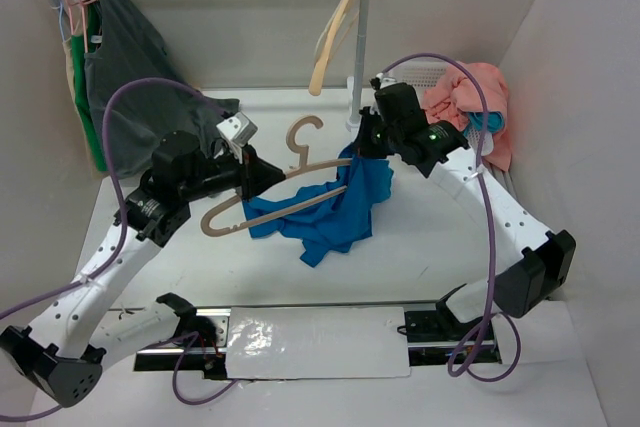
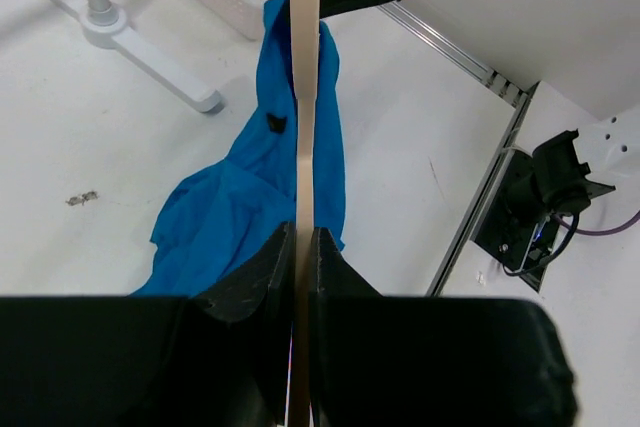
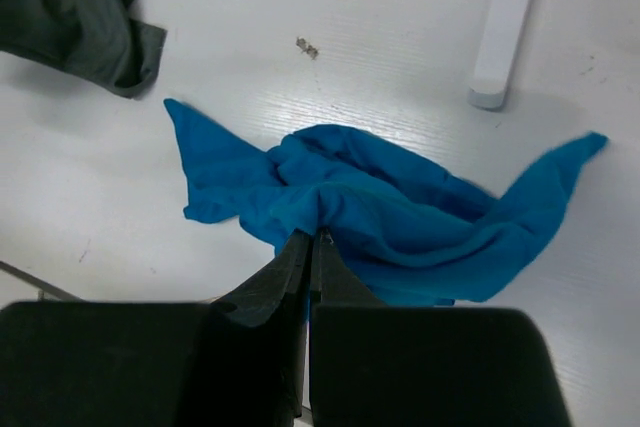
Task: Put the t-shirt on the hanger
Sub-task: Place tshirt on hanger
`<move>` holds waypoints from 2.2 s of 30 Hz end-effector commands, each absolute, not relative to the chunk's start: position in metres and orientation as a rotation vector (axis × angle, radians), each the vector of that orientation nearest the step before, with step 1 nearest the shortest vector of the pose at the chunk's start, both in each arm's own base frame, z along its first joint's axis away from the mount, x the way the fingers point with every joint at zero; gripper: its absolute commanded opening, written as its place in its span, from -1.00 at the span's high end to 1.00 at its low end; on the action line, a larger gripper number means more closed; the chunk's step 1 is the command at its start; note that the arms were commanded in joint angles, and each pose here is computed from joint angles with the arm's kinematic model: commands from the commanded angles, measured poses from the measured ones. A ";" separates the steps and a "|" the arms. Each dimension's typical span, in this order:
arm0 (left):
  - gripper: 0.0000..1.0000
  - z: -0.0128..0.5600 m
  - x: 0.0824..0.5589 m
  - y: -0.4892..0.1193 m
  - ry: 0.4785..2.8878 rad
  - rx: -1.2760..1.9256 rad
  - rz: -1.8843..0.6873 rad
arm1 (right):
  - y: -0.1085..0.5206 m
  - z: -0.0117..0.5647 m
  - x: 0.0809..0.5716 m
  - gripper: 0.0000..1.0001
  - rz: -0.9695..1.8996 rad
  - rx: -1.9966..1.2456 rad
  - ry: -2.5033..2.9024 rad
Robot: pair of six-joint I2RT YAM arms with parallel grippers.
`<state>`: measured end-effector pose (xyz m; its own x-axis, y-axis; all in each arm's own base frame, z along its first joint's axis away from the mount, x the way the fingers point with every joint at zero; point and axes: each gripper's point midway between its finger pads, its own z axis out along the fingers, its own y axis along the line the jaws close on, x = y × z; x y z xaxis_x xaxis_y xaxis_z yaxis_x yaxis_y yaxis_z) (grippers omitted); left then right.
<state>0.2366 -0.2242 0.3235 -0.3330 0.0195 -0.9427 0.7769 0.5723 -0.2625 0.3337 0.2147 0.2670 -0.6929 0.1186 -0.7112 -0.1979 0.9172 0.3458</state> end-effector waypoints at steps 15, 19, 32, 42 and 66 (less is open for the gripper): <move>1.00 0.323 0.287 -0.252 1.657 0.537 -0.989 | 0.248 0.291 0.330 1.00 0.625 -0.205 2.232; 1.00 0.316 0.292 -0.263 1.657 0.483 -0.995 | 0.258 0.297 0.326 1.00 0.651 -0.220 2.215; 1.00 0.291 0.298 -0.266 1.730 0.427 -0.880 | 0.274 0.340 0.312 1.00 0.695 -0.208 2.113; 1.00 0.315 0.267 -0.234 1.860 0.391 -0.807 | 0.239 0.332 0.326 1.00 0.500 -0.094 2.139; 1.00 0.362 0.264 -0.231 1.746 0.071 -1.011 | 0.250 0.298 0.335 1.00 0.532 -0.144 2.211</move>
